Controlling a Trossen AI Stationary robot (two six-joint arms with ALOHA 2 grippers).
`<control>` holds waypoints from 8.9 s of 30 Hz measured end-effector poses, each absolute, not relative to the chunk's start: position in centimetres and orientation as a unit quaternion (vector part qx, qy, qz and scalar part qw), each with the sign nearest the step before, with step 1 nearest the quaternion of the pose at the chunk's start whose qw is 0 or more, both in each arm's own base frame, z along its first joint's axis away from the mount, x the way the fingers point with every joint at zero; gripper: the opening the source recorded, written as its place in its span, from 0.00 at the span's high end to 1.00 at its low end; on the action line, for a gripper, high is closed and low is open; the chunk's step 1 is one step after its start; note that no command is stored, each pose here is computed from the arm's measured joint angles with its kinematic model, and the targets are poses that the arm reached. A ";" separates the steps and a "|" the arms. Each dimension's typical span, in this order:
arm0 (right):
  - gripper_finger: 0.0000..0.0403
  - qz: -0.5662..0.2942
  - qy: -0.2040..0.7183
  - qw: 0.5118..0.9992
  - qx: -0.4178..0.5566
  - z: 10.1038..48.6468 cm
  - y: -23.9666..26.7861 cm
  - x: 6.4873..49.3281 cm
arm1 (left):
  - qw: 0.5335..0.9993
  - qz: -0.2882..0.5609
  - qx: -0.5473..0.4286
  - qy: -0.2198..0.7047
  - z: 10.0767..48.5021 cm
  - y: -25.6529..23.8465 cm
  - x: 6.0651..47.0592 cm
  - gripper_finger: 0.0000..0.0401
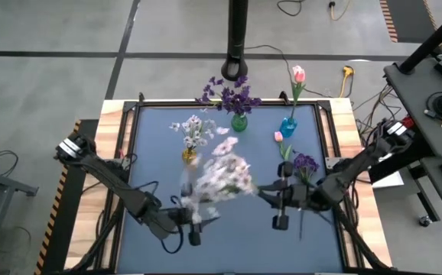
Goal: Sort flowers into vase by color
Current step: Put the white flowers into the yellow vase, then put the bottom white flowers into the yellow vase
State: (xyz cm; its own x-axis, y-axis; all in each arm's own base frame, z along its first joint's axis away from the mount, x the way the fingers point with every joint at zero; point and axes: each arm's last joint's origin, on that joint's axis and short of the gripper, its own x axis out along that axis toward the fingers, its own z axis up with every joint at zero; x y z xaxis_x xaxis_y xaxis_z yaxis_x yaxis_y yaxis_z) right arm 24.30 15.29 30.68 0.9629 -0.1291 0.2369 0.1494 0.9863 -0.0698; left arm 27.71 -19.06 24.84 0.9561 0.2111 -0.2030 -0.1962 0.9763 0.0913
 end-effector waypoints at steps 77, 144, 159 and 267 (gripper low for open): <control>0.44 -0.022 0.024 0.999 -0.023 22.6 12.0 30.3 | 0.982 0.146 -0.094 0.077 33.5 -10.3 20.6 0.98; 0.44 -0.064 0.202 0.977 -0.004 23.3 10.0 26.3 | 0.830 0.145 -0.036 0.538 15.9 -15.1 28.2 0.50; 0.44 -0.063 0.198 0.978 -0.002 23.4 10.0 26.4 | 0.823 0.156 -0.037 0.545 15.1 -14.7 27.6 0.72; 0.51 0.074 -0.076 0.994 -0.031 22.7 10.7 34.3 | 0.990 0.127 0.069 -0.006 20.4 -15.4 27.5 1.00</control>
State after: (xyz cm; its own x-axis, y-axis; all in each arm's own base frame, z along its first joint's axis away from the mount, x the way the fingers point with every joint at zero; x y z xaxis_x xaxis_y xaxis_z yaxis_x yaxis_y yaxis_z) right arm 34.28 10.66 22.72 0.9774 0.1528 0.1462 -0.1433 0.9869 -0.0735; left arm 27.51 -15.42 20.44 0.9678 0.2500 0.0293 -0.2516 0.9584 0.1346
